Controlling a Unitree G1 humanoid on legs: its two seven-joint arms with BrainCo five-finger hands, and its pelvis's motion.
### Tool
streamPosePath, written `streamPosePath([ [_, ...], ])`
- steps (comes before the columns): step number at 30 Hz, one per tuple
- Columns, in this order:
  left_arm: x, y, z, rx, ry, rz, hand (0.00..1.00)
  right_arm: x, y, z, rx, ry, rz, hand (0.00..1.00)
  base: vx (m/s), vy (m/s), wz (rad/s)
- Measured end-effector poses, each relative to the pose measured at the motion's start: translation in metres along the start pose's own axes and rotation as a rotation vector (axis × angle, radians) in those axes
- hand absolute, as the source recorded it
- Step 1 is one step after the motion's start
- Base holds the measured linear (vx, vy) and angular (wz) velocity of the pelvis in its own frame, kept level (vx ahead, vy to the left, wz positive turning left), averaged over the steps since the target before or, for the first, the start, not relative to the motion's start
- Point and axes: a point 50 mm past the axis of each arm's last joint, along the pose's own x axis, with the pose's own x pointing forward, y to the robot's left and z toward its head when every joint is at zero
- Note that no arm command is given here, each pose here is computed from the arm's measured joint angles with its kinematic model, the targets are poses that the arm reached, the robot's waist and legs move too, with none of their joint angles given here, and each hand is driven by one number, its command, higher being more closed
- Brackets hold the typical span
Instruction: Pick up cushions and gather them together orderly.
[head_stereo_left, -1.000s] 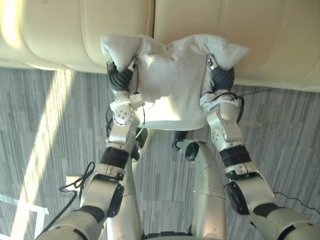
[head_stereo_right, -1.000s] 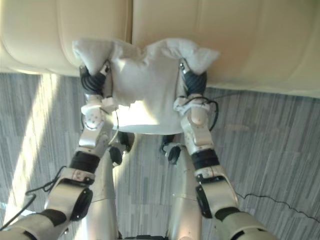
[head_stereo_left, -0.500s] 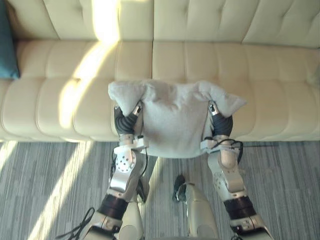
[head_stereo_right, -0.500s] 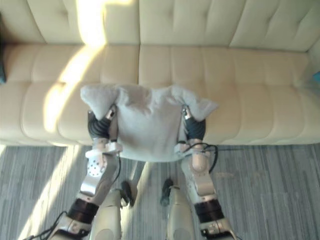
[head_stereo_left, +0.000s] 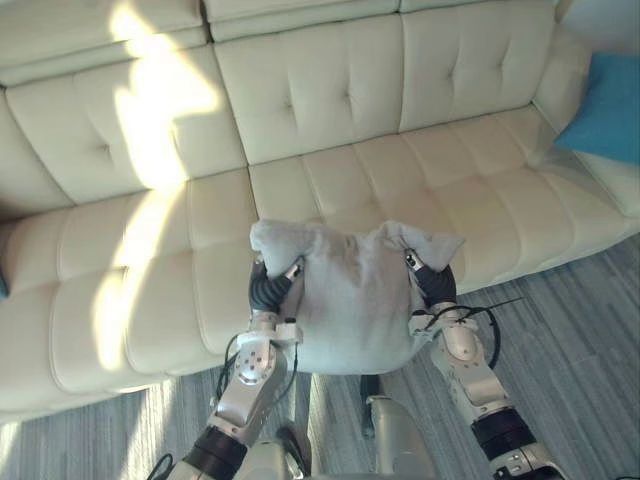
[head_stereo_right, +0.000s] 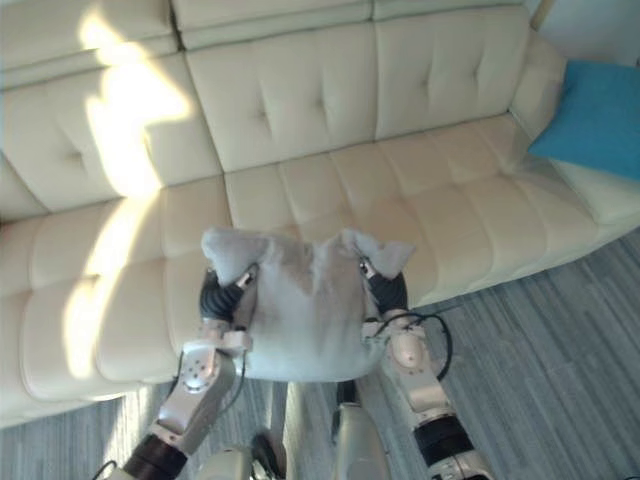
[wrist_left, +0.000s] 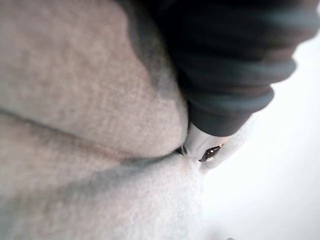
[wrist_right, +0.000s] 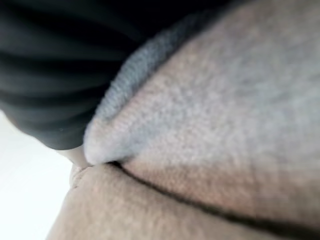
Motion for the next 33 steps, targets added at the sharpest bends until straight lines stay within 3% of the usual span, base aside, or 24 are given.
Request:
streamPosePath([
  [3, -0.005, -0.009, -0.013, 0.008, 0.066, -0.047, 1.00, -0.018, -0.011, -0.010, 0.015, 0.055, -0.045, 1.00, 0.32, -0.084, 0.50],
  [6, -0.008, -0.012, -0.013, -0.009, 0.067, -0.060, 1.00, -0.034, -0.012, 0.009, 0.058, -0.021, -0.058, 1.00, 0.25, 0.021, 0.20],
  [11, -0.008, -0.024, -0.014, -0.015, 0.077, -0.105, 1.00, -0.029, -0.022, 0.017, 0.031, -0.060, -0.093, 1.00, 0.16, 0.178, 0.21],
  [21, -0.012, -0.013, -0.018, 0.030, 0.095, -0.100, 1.00, -0.026, -0.010, -0.005, 0.050, 0.027, -0.113, 1.00, 0.06, 0.096, 0.13],
  [33, 0.009, -0.019, 0.000, 0.039, 0.022, -0.118, 1.00, 0.005, -0.011, 0.027, -0.017, -0.116, -0.117, 1.00, -0.02, -0.028, -0.07],
])
